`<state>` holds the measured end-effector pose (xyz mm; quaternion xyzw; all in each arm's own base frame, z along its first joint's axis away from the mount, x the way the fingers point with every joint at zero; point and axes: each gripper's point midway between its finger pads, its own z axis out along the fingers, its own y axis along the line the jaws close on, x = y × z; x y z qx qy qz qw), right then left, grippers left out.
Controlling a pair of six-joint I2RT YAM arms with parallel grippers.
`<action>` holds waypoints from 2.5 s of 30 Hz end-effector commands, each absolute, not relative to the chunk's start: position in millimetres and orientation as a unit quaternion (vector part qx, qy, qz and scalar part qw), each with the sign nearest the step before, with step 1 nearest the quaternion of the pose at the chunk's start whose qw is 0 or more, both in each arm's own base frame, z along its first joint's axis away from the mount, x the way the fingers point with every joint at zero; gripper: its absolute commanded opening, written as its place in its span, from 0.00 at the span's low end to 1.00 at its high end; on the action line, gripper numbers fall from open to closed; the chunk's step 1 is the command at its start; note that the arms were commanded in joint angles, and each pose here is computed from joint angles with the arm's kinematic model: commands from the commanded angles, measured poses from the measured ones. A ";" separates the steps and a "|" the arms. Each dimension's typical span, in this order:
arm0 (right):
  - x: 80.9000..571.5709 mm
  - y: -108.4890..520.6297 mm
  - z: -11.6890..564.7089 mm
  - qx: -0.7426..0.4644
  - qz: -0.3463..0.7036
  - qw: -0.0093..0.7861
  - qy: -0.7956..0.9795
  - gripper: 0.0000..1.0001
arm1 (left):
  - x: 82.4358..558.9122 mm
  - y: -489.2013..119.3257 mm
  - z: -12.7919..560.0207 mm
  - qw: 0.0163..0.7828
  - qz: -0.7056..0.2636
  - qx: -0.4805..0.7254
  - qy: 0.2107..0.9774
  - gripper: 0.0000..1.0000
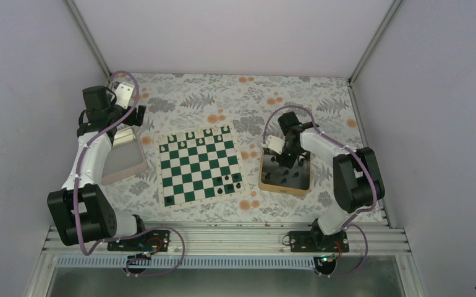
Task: Set up the chess pieces on the board
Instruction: Pick up the chess piece from the storage box, then place the chess piece on the chessboard.
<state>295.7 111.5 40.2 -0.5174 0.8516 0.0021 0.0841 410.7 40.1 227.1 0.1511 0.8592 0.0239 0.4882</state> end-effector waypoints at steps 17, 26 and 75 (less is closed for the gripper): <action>314.0 133.0 93.3 -0.535 -0.008 0.115 0.837 0.04 | 407.9 39.2 236.5 0.502 0.023 0.152 0.851 1.00; 295.2 246.3 146.7 -0.636 0.007 0.143 0.758 0.04 | 409.4 45.5 245.7 0.507 0.041 0.144 0.849 1.00; 133.8 496.3 57.1 -0.851 0.119 0.077 0.506 0.04 | 401.5 40.1 259.1 0.523 0.042 0.158 0.837 1.00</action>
